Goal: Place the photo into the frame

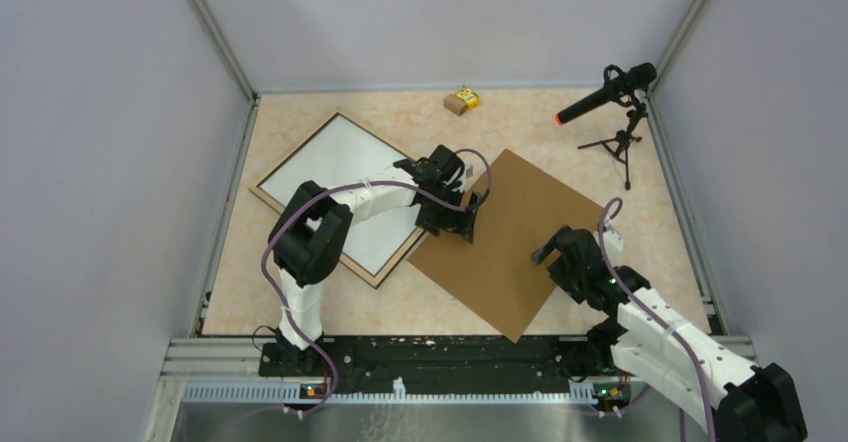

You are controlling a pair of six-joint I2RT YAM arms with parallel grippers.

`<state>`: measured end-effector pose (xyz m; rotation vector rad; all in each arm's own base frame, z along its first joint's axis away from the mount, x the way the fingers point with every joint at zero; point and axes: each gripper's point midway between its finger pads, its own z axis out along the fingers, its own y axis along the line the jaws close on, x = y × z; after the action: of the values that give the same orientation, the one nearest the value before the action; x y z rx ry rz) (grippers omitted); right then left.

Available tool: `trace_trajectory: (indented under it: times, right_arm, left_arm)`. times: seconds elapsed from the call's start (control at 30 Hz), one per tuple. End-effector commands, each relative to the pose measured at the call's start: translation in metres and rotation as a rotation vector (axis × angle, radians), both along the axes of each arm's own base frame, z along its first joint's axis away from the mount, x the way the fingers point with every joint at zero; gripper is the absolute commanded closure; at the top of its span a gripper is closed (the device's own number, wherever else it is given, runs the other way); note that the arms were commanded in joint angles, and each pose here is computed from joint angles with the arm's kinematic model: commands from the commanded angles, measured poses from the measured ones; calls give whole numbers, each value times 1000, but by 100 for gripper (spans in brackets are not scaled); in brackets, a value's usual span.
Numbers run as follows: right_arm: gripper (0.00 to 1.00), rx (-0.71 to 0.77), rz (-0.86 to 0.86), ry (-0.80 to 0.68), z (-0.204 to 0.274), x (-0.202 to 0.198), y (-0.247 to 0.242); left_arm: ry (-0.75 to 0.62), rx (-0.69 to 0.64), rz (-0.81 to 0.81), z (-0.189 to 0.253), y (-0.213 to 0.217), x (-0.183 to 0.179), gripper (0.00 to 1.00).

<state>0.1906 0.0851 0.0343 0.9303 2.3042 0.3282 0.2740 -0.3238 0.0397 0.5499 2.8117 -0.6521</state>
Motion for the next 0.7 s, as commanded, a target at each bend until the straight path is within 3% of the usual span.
trace_trajectory:
  times: [0.0,0.33,0.67]
  right_arm:
    - [1,65,-1,-17,-5,1,8]
    - [1,360,208,-316,68,30,69]
    - [2,551,244,-496,143,32,86]
  left_arm:
    - [115,69,-18,-47,9,-22,2]
    - [137,42,-35,-46,3,-28,2]
    - [129,-16,-51,-33,-6,-32,2]
